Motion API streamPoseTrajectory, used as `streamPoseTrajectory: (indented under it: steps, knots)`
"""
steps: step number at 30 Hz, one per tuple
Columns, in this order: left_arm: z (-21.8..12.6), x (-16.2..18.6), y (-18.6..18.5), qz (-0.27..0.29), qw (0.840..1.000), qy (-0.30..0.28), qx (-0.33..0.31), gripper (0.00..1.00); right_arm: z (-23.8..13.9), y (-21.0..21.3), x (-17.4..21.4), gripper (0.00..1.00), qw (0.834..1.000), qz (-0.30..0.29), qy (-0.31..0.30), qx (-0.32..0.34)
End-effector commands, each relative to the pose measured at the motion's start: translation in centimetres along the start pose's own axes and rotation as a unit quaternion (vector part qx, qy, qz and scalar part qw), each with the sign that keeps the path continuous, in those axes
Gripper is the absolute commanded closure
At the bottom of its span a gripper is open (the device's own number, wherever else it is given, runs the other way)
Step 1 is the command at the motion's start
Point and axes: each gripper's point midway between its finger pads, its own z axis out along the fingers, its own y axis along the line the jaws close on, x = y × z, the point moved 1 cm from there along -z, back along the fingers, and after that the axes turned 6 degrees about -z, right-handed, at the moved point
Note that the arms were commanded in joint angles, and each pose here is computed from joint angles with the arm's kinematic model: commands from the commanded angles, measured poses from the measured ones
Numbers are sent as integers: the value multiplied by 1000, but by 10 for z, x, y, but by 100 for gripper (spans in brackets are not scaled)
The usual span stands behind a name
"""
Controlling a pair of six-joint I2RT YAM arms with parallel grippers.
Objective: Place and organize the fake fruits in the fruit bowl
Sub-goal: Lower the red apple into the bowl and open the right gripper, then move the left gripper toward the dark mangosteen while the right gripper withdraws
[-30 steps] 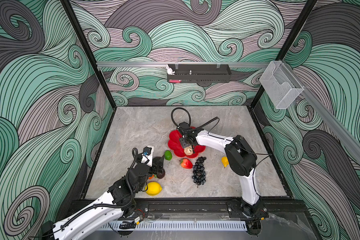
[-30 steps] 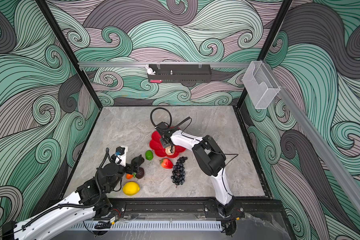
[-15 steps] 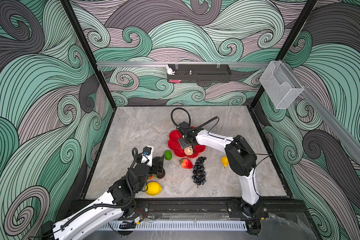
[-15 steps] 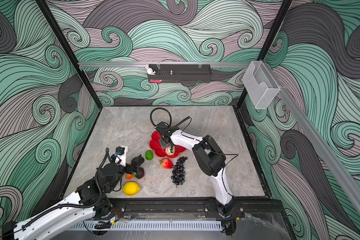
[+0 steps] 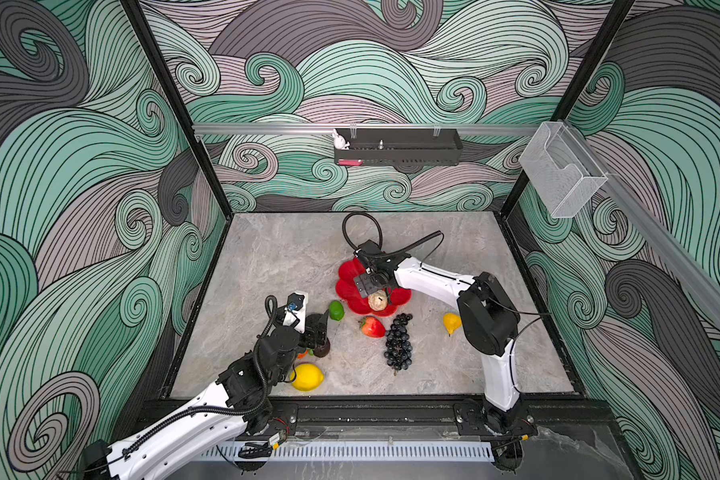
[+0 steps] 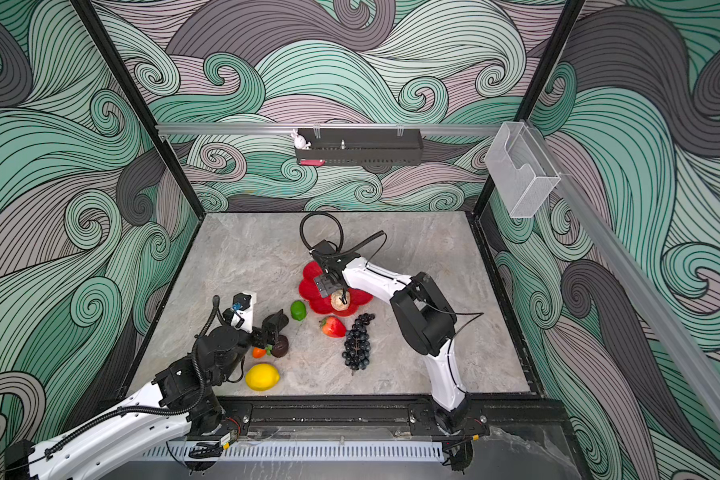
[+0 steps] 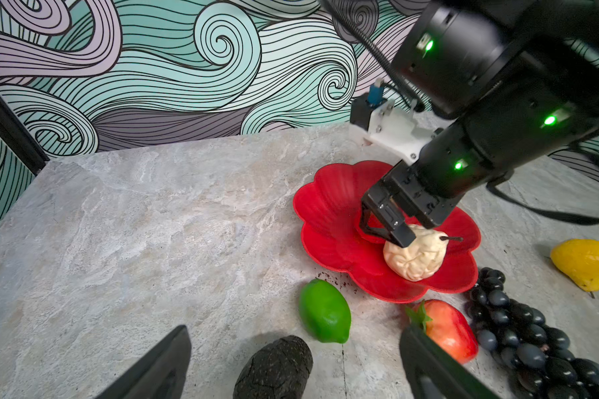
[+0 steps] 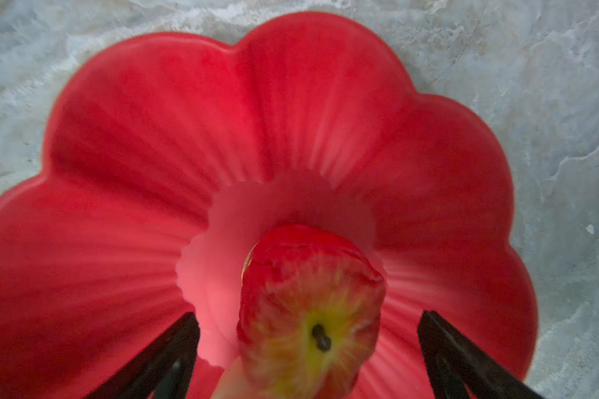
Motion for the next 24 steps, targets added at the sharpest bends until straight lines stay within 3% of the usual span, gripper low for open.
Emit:
streamPoseTrajectory:
  steps: [1,7,14,20,24]
  knots:
    - [1,-9,-2,-8,1000,-4,0,4,-53,-15,-21,0,999,19,-47,3]
    - [7,-2,-9,-33,998,61,-9,4,-115,-28,-5,0,995,41,-87,-19]
    - [8,12,-26,-51,982,180,-8,5,-157,-29,59,0,987,84,-119,-73]
    - [10,35,-69,-103,947,301,49,7,-173,-31,117,0,976,122,-144,-107]
    - [19,44,-93,-146,931,331,56,10,-179,-36,143,0,968,147,-169,-112]
